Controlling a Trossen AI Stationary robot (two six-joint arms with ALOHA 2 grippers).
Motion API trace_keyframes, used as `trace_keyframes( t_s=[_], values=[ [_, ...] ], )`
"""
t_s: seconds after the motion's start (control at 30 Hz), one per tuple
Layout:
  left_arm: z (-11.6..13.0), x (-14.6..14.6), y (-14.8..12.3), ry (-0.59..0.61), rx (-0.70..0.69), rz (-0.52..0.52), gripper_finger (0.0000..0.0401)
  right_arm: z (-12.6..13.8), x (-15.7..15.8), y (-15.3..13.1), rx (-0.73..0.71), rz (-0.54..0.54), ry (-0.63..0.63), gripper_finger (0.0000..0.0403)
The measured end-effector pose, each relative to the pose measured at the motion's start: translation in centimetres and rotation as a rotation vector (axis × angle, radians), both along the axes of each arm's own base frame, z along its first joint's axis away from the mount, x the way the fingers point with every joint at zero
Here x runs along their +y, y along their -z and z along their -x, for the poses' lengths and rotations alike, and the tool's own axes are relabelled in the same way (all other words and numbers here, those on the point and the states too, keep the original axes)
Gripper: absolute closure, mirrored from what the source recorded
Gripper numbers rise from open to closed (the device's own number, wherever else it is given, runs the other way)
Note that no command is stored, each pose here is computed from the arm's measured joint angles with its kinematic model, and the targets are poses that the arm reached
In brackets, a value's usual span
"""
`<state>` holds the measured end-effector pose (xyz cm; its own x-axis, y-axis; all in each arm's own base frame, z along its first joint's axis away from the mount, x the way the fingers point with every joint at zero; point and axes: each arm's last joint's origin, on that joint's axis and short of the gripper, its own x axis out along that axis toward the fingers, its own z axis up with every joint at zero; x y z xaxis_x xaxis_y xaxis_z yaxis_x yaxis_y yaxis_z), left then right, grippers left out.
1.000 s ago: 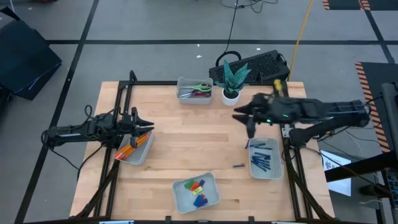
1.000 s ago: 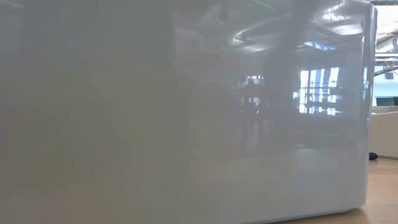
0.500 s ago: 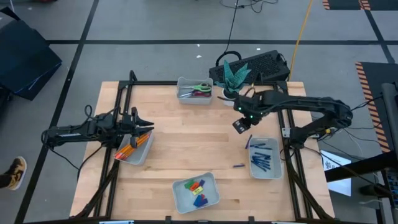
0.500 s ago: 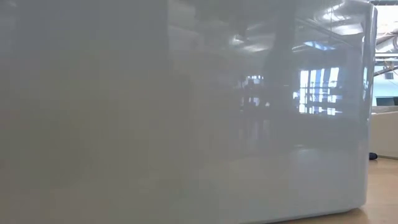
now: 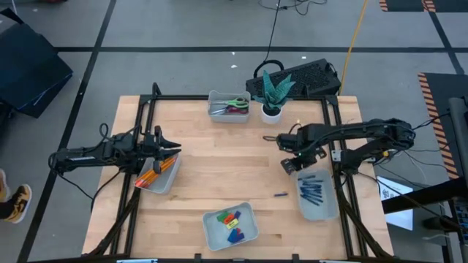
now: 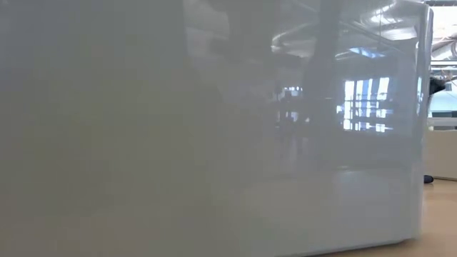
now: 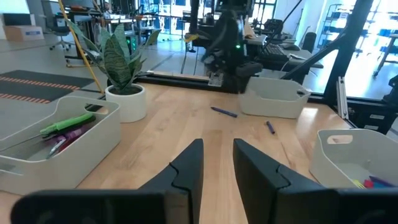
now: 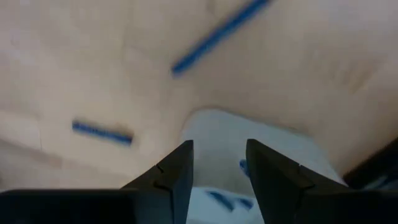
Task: Sort crayons/erasers/pens/pencils in bins
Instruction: Put the blue crayon into the middle right gray bin
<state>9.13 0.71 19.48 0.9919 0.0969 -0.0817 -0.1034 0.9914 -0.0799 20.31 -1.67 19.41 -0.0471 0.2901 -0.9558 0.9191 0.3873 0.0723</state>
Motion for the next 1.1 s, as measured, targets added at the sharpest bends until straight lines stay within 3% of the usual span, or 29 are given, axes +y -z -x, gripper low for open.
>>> trace_keyframes(
  t_s=[0.13, 0.33, 0.7, 1.1],
  values=[
    [0.0, 0.0, 0.0, 0.0, 0.0, 0.0, 0.0313, -0.3, 1.2, 0.0, -0.003, -0.019, 0.034, 0.0264],
    [0.0, 0.0, 0.0, 0.0, 0.0, 0.0, 0.0313, -1.6, 0.3, 0.4, -0.104, 0.161, 0.226, 0.0264],
    [0.0, 0.0, 0.0, 0.0, 0.0, 0.0, 0.0313, -0.1, -0.4, 5.2, -0.113, 0.167, 0.549, 0.0288],
    [0.0, 0.0, 0.0, 0.0, -0.002, 0.0, 0.0313, 0.7, -0.5, 6.0, -0.079, 0.215, 0.653, 0.035]
  ],
)
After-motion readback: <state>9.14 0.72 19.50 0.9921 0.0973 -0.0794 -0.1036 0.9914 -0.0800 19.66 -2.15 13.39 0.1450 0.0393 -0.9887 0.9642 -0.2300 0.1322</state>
